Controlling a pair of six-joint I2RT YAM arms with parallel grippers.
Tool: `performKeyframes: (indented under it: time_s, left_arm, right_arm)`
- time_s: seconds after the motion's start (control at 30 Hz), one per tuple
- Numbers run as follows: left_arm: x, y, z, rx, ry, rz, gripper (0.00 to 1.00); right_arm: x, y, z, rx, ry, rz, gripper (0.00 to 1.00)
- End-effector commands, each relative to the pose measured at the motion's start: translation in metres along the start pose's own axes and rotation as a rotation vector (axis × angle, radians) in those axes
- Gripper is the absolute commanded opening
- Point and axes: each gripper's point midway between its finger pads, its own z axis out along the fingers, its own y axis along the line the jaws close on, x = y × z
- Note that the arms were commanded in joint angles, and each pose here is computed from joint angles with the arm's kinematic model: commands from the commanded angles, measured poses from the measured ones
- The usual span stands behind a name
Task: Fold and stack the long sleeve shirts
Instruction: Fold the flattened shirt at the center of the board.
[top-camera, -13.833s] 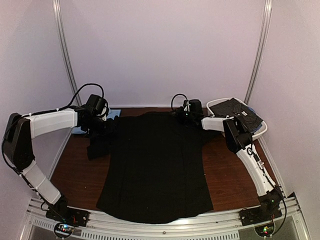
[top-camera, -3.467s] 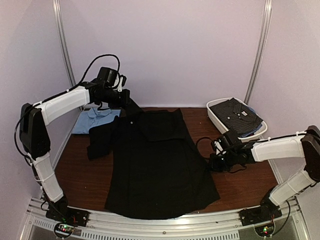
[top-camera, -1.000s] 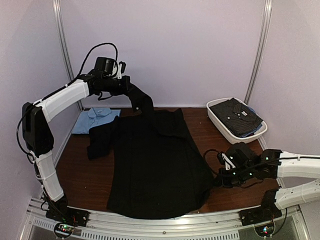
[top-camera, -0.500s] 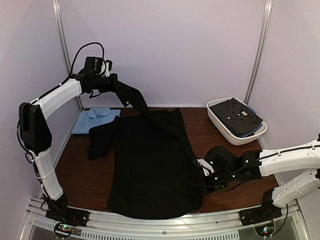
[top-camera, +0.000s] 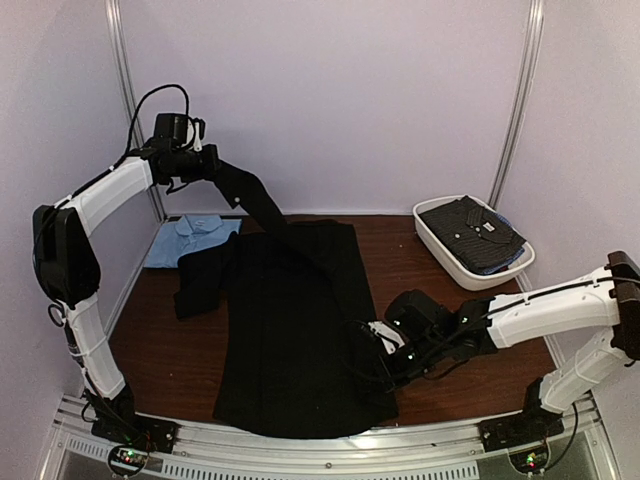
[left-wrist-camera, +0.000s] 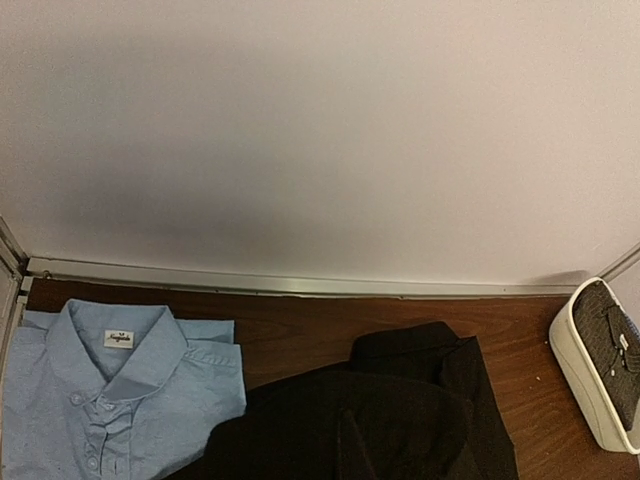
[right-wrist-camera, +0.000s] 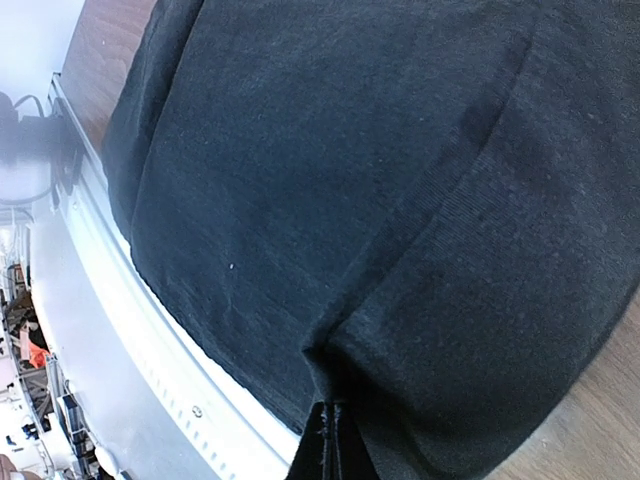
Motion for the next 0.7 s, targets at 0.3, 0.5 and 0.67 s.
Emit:
performKeyframes:
  time_s: [0.3,0.5,0.67]
  left_arm:
    - [-0.027,0.005,0.003,-0.015,-0.07,0.029,0.0]
    - [-0.041,-0.001,-0.001,0.002,-0.094,0.031,0.0]
    - [-0.042,-0.002,-0.001,0.009,-0.094,0.029,0.0]
  right_arm:
    - [-0.002,0.033,0.017,-0.141,0.069,-0.093,0.0]
    - [0.006,0.031,0.024,-0.147,0.104,-0.089,0.0]
    - [0.014,0.036,0.03,-0.174,0.123,-0.094,0.0]
